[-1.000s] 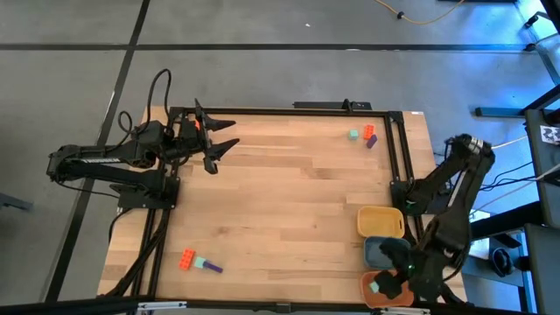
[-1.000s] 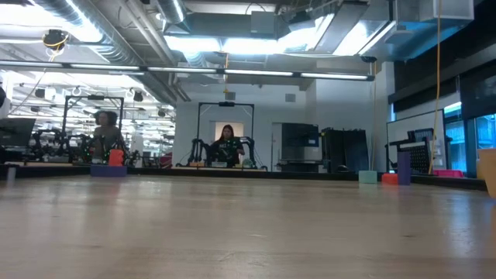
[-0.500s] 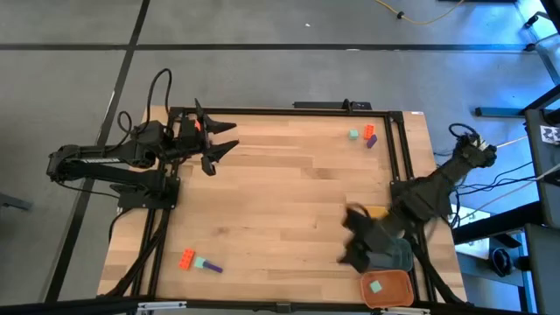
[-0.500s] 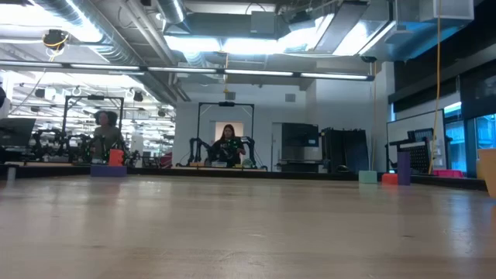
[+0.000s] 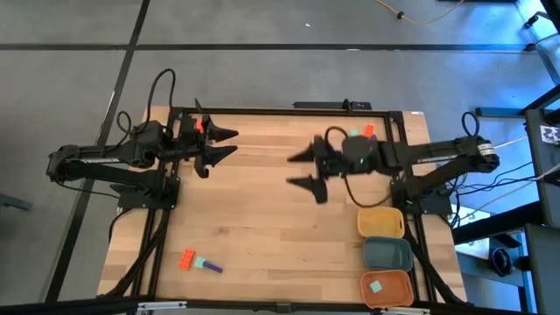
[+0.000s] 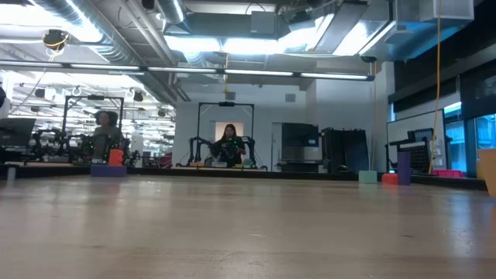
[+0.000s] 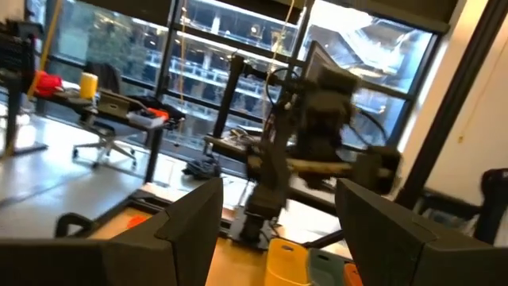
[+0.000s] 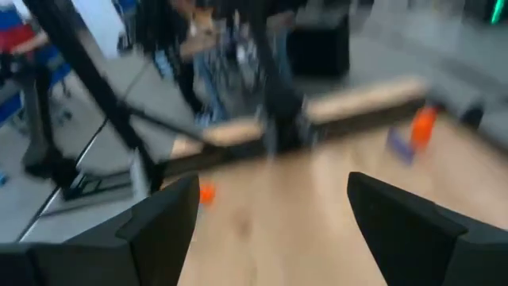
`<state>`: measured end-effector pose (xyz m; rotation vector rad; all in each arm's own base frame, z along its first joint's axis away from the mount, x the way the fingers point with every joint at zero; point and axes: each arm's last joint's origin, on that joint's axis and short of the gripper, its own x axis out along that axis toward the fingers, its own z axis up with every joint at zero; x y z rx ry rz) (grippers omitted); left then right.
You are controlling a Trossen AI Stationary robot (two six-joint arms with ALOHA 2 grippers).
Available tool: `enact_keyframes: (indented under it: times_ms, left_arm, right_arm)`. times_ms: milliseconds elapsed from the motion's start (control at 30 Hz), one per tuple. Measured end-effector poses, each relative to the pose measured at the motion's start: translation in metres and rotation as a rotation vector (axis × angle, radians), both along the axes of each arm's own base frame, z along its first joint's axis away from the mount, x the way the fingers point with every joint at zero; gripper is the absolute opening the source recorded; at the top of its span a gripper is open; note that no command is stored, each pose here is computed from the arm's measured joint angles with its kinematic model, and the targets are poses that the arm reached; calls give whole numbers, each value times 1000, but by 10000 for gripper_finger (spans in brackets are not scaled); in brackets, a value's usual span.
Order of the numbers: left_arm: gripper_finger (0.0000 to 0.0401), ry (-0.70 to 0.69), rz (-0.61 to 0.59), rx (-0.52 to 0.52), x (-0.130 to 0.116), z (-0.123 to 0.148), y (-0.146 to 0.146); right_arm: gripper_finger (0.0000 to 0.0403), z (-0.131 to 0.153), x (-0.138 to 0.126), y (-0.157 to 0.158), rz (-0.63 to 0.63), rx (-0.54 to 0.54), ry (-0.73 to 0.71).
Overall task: Sort & place blocks by color
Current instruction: Put the top right violet block into the blue bin
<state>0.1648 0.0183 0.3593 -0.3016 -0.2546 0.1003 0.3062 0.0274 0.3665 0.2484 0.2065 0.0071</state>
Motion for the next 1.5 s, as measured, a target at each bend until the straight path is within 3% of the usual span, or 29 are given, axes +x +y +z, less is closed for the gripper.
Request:
enact_keyframes:
  times_ms: [167,367,533,733,1000,1300,1500]
  left_arm:
    - [235,-3,-7,-26,0,0,0]
    - [235,-3,-3,-26,0,0,0]
    - [235,24,11,38,4,-3,1]
    - [235,58,32,151,8,-5,1]
    - [235,70,-21,167,10,-7,0]
    - [235,72,-16,166,10,-7,0]
    - [235,87,-22,165,10,-9,0]
  right_arm:
    - [322,11,3,-24,-2,-71,-115]
    - [322,11,0,-50,58,-105,-108]
    - [322,24,-19,-64,54,-99,-129]
    - [322,27,-39,-60,56,-60,-124]
    - [322,-3,-48,-52,-13,8,-87]
    - [322,-2,-49,-51,15,-135,-103]
    - [322,-2,-49,-51,15,-135,-107]
